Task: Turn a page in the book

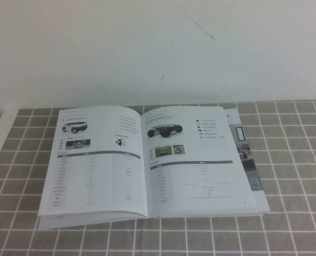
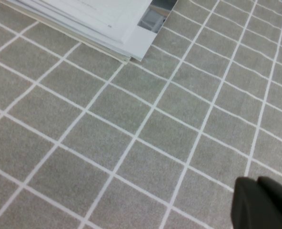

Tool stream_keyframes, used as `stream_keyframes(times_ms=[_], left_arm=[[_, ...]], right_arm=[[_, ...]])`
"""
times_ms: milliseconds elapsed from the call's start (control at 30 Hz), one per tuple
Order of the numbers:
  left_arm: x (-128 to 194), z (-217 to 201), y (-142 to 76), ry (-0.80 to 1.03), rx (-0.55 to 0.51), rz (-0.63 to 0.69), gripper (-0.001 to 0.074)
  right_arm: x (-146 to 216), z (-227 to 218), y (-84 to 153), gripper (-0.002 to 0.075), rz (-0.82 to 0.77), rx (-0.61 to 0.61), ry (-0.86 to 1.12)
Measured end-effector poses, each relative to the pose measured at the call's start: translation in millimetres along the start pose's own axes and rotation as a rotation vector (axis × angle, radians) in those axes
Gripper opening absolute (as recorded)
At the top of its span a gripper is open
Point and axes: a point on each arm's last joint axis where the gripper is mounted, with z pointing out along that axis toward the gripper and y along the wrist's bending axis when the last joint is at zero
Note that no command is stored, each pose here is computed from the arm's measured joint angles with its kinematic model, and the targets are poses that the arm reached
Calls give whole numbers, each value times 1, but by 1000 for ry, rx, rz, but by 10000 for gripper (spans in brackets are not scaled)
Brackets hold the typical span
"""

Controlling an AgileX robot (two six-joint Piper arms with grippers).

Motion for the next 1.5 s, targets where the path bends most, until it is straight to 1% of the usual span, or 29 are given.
stream_keyframes(times_ms=[600,700,800,900,1067,1167,1367,1433,1500], left_arm=[[0,0,0,-1,-1,3,-4],[0,0,0,-2,-1,3,-4],[0,0,0,2,-1,7,-4],[0,0,0,2,-1,7,-4],[0,0,0,2,-2,11,-4],[0,0,0,0,-2,11,-4],[0,0,0,0,-4,11,-4],[0,0,0,0,-4,11,-4],[0,0,0,0,-4,11,-4]], right_arm=[[0,0,0,-1,4,2,-5],[0,-5,0,-1,4,14,-43],[-1,-13,0,-1,2,39,-128],[-2,-20,-2,-1,14,96,-215],[-1,-22,-8,-1,64,205,-204],[2,-22,-10,-1,147,246,-170],[3,-23,-10,-1,340,233,-173],[3,-23,-10,-1,353,232,-174],[3,-23,-10,-1,329,238,-171]])
